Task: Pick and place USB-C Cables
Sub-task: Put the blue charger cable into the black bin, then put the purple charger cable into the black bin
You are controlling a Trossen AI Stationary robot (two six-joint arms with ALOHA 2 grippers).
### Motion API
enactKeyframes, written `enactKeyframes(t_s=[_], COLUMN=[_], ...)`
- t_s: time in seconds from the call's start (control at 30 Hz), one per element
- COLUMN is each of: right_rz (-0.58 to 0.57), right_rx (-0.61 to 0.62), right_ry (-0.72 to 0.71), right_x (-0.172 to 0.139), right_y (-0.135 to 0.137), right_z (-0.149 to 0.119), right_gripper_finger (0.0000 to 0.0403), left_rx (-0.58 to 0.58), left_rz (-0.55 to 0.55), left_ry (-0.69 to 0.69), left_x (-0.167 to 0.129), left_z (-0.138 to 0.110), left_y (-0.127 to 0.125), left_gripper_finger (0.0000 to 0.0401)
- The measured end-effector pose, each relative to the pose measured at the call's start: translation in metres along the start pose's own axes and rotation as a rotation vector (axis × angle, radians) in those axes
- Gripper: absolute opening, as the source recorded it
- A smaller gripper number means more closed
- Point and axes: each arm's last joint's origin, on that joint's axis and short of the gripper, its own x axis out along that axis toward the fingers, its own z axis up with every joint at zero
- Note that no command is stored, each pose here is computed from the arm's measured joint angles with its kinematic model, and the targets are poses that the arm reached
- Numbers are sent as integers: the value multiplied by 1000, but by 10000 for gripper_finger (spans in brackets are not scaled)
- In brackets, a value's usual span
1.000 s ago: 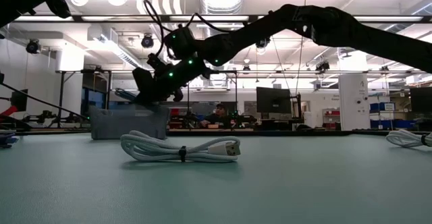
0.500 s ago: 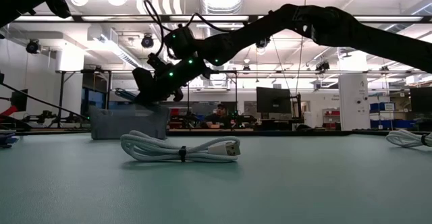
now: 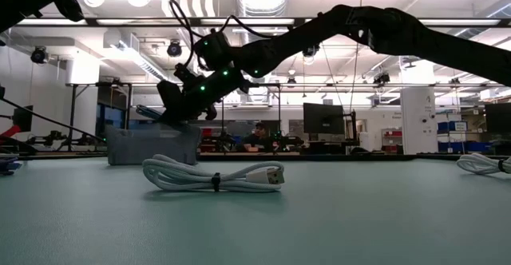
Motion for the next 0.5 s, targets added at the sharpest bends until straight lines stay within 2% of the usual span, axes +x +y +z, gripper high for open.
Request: enactKeyframes(t_s=[0.5], right_rz=[0], right_rx=[10], right_ry=[-1], right_x=[0], right_y=[0], right_z=[0], right_gripper_finger=[69], left_rx=[0], left_rz=[0], left_ry=[0], left_x=[0], left_z=[0], left_y=[0], left_gripper_finger=[1])
